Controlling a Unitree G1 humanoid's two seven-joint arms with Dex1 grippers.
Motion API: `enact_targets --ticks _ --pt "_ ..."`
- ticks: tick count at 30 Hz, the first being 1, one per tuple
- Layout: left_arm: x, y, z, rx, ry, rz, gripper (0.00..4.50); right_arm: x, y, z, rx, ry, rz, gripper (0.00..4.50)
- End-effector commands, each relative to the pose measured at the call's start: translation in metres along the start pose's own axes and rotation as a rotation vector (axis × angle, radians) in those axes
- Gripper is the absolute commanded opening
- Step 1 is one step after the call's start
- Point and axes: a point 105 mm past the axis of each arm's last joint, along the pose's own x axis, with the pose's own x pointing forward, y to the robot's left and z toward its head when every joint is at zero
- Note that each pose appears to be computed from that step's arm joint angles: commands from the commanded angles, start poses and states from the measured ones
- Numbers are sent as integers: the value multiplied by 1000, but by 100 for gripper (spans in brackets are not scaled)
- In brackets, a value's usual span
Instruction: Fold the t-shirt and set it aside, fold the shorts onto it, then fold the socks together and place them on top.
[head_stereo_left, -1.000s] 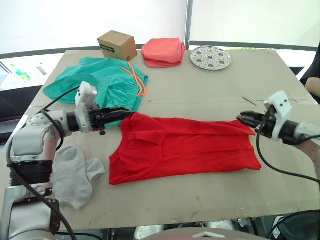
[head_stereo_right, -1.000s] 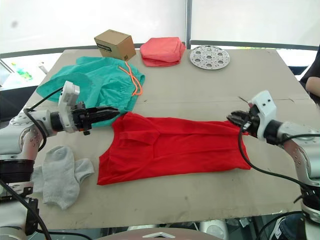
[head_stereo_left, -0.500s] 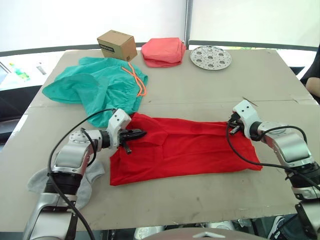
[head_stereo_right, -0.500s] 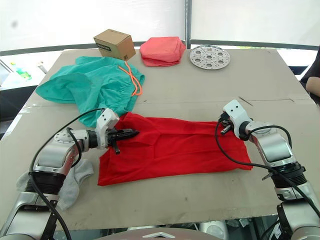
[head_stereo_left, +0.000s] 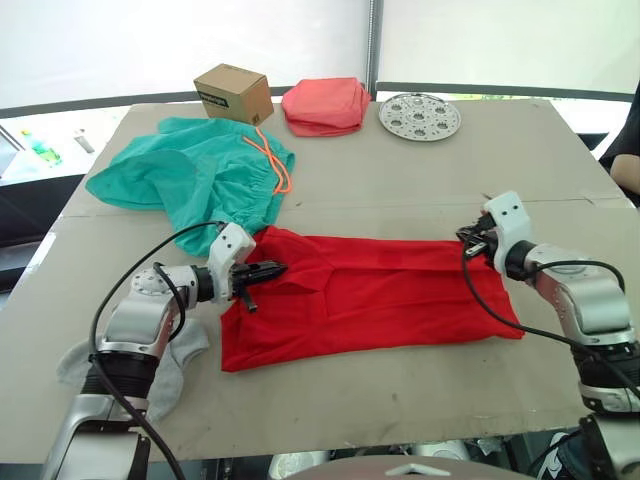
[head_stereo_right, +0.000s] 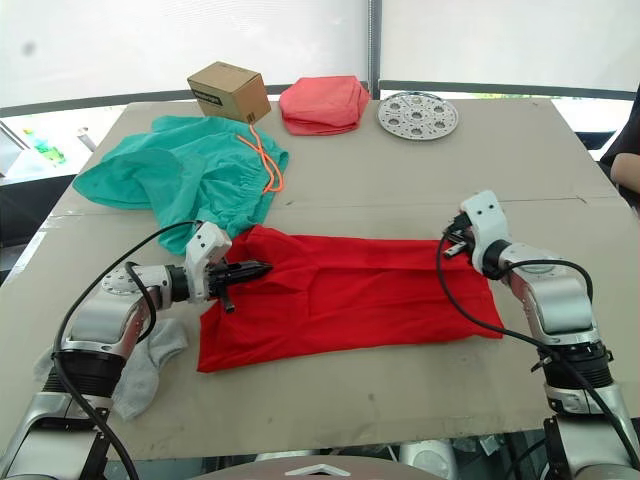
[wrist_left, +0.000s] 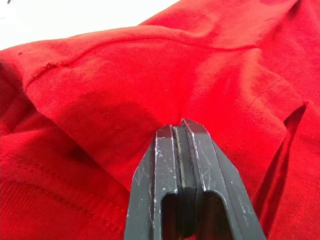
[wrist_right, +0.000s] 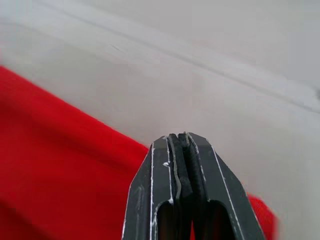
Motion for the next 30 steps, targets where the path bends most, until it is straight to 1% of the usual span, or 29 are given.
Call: enact_targets --ticks 1,3,7,9,12,13,15,17,18,20,22,25,27,28,30 --pt "6 4 -6 -19 10 15 5 20 23 14 -37 -52 57 0" --pt "9 4 -3 -35 -15 18 5 32 43 20 -4 -93 109 0" --pt "10 3 3 -91 -67 19 5 43 75 28 31 -168 193 0" --pt "10 -3 9 -124 -108 1 5 52 97 29 60 -197 238 0" --pt "11 -11 40 -204 -241 -26 5 62 118 35 73 -240 275 0" --pt "12 -13 48 -220 -267 -30 5 64 124 38 81 -255 291 0" --pt "18 -18 61 -234 -298 -23 5 67 135 40 72 -274 339 0" --pt "28 -20 65 -248 -308 16 5 72 143 36 53 -272 365 0" --pt "35 -20 63 -253 -307 59 5 77 146 32 42 -262 363 0" --pt "50 -21 57 -277 -305 123 5 86 149 24 25 -246 342 0" --pt "62 -24 53 -314 -316 191 5 95 147 15 2 -232 276 0" --pt "70 -31 45 -328 -323 238 5 97 137 6 14 -228 193 0" --pt "68 -29 35 -338 -312 292 5 92 126 -1 48 -228 130 0" --pt "64 -25 28 -348 -307 342 5 87 118 -7 57 -225 90 0" --pt "52 -12 11 -376 -302 457 5 66 91 -24 124 -222 -43 0"
